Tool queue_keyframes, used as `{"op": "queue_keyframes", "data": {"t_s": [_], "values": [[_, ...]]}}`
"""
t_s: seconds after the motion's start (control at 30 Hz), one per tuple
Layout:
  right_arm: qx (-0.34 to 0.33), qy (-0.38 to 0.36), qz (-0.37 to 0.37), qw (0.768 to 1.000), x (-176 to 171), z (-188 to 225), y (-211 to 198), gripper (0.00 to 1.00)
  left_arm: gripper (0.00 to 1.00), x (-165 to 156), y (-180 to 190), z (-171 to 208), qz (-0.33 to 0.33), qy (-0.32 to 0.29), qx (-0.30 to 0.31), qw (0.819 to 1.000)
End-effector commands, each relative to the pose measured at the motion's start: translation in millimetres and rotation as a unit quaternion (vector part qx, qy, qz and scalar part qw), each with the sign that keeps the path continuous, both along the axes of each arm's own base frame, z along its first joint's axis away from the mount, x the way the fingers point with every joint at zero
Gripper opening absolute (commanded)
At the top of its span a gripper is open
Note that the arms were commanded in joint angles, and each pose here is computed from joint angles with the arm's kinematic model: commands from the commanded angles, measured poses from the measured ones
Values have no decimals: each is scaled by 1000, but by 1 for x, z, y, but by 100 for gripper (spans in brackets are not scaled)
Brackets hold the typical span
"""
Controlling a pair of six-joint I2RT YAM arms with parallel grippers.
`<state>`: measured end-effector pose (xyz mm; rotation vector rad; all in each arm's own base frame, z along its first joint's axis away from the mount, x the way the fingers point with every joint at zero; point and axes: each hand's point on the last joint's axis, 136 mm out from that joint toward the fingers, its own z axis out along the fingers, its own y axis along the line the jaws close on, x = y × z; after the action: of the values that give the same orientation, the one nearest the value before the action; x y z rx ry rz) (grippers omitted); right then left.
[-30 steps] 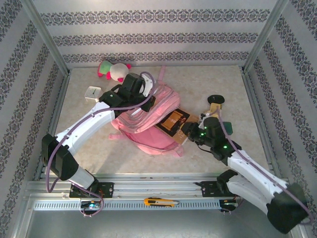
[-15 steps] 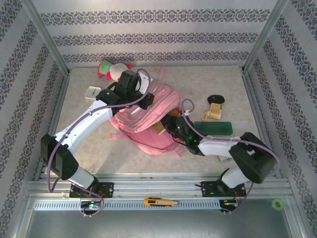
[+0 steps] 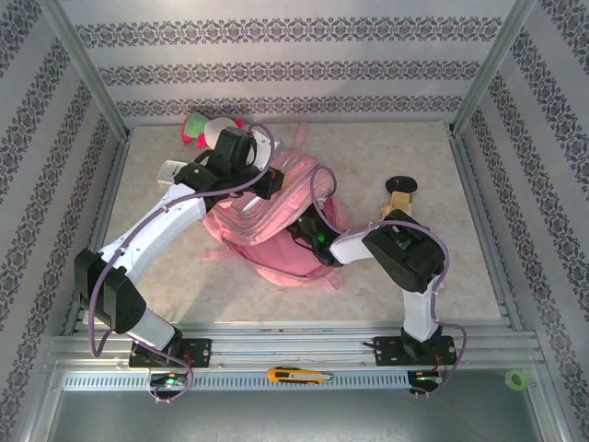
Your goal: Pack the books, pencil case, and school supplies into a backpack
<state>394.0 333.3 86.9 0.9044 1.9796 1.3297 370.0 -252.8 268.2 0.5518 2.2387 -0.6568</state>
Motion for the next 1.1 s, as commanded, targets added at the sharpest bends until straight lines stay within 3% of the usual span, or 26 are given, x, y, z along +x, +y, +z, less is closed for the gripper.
{"op": "queue_keyframes", "data": {"t_s": [0.0,0.1,0.37,0.53,0.8,1.07], "values": [[6,15,-20,1000,5,1,1,20,0,15,-5,74,-1,-98,-72,993],[3,43,-19,999,-5,-11,-5,36,0,18,-2,73,4,-99,-69,993],[-19,71,-6,997,-39,-15,-30,55,0,24,8,50,24,-84,-57,995],[-26,79,11,996,-68,-13,-42,58,0,26,13,42,31,-80,-45,995],[-84,58,43,994,-121,34,-86,59,0,18,12,10,12,-63,-29,997],[-167,47,58,983,-160,75,-156,59,0,-8,6,-58,-31,-43,-1,999]]}}
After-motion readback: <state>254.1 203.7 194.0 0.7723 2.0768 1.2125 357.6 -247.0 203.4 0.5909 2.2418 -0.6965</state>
